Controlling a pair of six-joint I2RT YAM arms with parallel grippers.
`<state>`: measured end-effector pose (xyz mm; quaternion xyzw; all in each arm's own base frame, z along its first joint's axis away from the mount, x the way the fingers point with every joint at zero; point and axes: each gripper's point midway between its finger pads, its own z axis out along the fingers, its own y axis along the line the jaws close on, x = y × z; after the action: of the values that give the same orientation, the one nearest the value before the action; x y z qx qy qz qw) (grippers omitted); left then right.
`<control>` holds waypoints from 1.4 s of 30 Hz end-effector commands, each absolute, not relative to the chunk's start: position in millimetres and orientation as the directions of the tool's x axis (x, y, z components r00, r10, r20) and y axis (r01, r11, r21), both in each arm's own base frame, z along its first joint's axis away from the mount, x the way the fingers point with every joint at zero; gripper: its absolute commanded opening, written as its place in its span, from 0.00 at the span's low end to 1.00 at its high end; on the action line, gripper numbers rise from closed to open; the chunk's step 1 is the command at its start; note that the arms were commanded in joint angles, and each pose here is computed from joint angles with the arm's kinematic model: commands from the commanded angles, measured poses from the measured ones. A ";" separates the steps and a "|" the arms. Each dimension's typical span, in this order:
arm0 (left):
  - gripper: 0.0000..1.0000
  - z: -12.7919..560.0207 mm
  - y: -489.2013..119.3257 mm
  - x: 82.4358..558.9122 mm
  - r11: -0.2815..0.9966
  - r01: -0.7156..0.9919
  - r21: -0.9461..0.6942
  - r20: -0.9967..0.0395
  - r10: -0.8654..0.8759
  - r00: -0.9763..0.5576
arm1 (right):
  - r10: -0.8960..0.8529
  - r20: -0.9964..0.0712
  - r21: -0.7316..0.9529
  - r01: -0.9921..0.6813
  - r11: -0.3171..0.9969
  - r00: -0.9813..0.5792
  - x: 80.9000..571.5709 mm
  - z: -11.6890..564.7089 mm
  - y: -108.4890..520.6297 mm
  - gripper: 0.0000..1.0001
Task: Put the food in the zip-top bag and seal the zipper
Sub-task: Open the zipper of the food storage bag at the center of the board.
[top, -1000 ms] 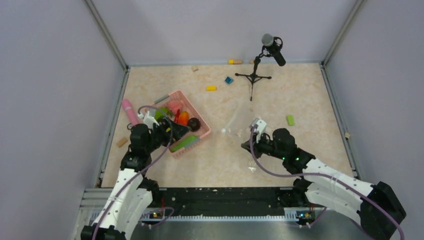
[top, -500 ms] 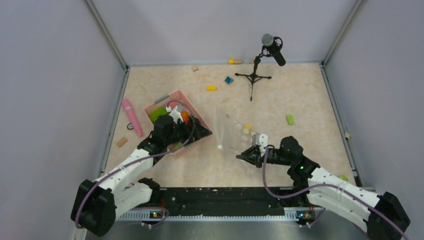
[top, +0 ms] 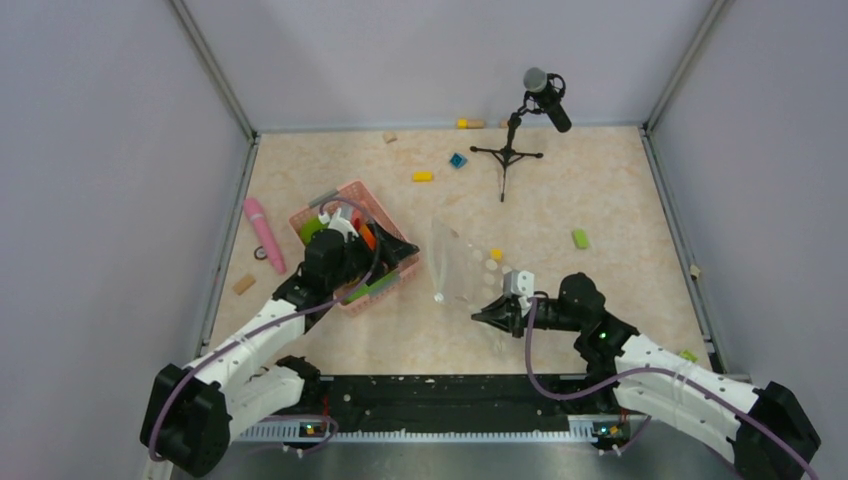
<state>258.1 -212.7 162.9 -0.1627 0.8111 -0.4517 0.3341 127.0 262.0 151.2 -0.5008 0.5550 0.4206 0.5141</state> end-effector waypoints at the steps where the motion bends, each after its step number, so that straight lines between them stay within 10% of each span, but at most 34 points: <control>1: 0.93 188.5 -227.4 271.4 0.501 0.095 -0.860 -0.410 -0.570 -0.712 | -0.075 -0.992 -0.108 -0.988 0.109 0.100 123.0 167.7 268.0 0.00; 24: 0.73 184.8 -274.5 266.1 0.476 0.145 -0.868 -0.391 -0.472 -0.790 | -0.073 -0.990 -0.123 -0.988 0.089 0.117 119.6 167.7 269.8 0.00; 28: 0.39 188.7 -289.0 265.5 0.458 0.181 -0.871 -0.392 -0.422 -0.817 | -0.077 -0.992 -0.111 -0.989 0.098 0.104 121.3 167.2 270.1 0.00; 30: 0.03 195.5 -293.0 266.2 0.459 0.221 -0.860 -0.420 -0.391 -0.819 | -0.082 -0.993 -0.096 -0.988 0.118 0.087 124.2 167.2 269.7 0.02; 36: 0.00 228.9 -277.9 279.2 0.577 0.333 -0.745 -0.601 -0.364 -0.711 | -0.071 -0.997 -0.005 -0.958 0.287 -0.016 149.6 176.4 265.5 0.62; 42: 0.00 274.7 -248.0 294.3 0.709 0.428 -0.560 -0.799 -0.327 -0.504 | 0.002 -0.990 0.130 -0.895 0.427 -0.143 166.3 199.8 257.5 0.97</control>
<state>279.5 -269.1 226.4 -0.0150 0.8081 -0.4396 0.3918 151.1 257.3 153.0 -0.4210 0.6305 0.3967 0.5175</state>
